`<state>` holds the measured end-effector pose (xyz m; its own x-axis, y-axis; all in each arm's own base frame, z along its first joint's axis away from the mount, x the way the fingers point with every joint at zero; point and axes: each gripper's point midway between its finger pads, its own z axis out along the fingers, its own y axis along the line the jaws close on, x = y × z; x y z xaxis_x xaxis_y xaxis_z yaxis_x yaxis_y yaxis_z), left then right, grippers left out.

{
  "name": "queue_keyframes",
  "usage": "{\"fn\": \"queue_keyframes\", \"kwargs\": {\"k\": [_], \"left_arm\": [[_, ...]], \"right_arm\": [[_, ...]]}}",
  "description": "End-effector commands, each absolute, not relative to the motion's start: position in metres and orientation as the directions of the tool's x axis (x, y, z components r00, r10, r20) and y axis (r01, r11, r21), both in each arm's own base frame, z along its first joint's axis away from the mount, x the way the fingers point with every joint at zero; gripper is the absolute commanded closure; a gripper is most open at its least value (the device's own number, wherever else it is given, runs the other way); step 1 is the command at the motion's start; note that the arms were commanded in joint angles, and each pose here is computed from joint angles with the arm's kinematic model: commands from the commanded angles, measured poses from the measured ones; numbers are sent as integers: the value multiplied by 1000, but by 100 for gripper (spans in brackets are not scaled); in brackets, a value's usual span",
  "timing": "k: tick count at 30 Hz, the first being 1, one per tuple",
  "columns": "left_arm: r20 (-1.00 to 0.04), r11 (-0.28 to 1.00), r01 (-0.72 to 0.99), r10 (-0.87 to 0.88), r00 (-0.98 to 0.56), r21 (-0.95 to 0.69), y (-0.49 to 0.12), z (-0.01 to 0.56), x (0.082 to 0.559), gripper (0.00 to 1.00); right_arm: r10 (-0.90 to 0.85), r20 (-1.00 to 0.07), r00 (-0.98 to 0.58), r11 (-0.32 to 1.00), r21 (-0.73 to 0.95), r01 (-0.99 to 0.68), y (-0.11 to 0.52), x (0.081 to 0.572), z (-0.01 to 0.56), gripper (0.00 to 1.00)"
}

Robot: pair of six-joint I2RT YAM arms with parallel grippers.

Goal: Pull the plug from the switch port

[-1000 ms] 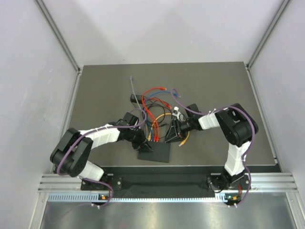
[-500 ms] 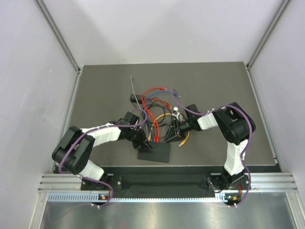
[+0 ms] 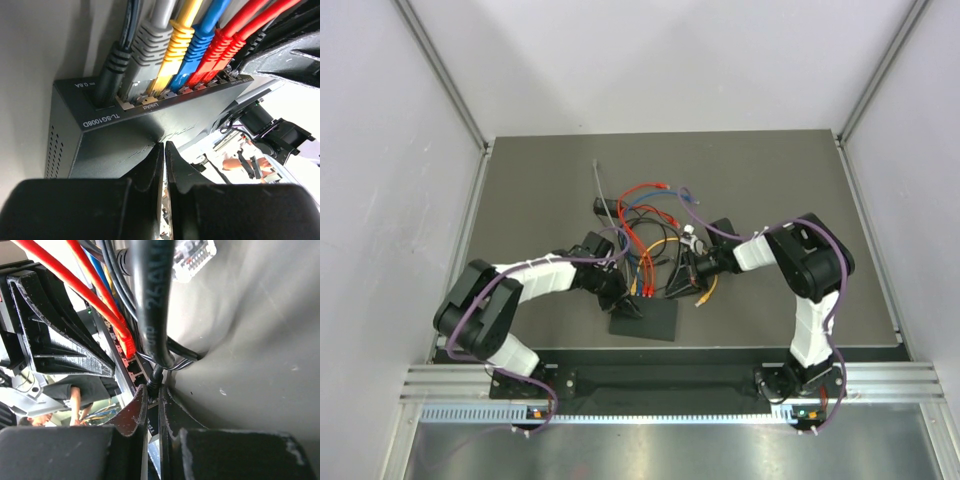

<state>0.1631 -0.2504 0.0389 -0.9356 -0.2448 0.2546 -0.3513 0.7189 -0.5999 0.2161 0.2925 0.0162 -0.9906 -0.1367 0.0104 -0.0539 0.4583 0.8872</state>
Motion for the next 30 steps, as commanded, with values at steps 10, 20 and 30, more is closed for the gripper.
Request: {"fn": "queue_keyframes", "kwargs": {"k": [10, 20, 30], "left_arm": [[283, 841, -381, -286, -915, -384, -217, -3, 142, 93], [255, 839, -354, -267, -929, -414, -218, 1, 145, 93], [199, 831, -308, -242, -950, -463, -226, 15, 160, 91]], "right_arm": [[189, -286, -939, 530, 835, -148, 297, 291, 31, 100], [233, -208, -950, 494, 867, -68, 300, 291, 33, 100], [36, -324, -945, 798, 578, -168, 243, 288, 82, 100]]}}
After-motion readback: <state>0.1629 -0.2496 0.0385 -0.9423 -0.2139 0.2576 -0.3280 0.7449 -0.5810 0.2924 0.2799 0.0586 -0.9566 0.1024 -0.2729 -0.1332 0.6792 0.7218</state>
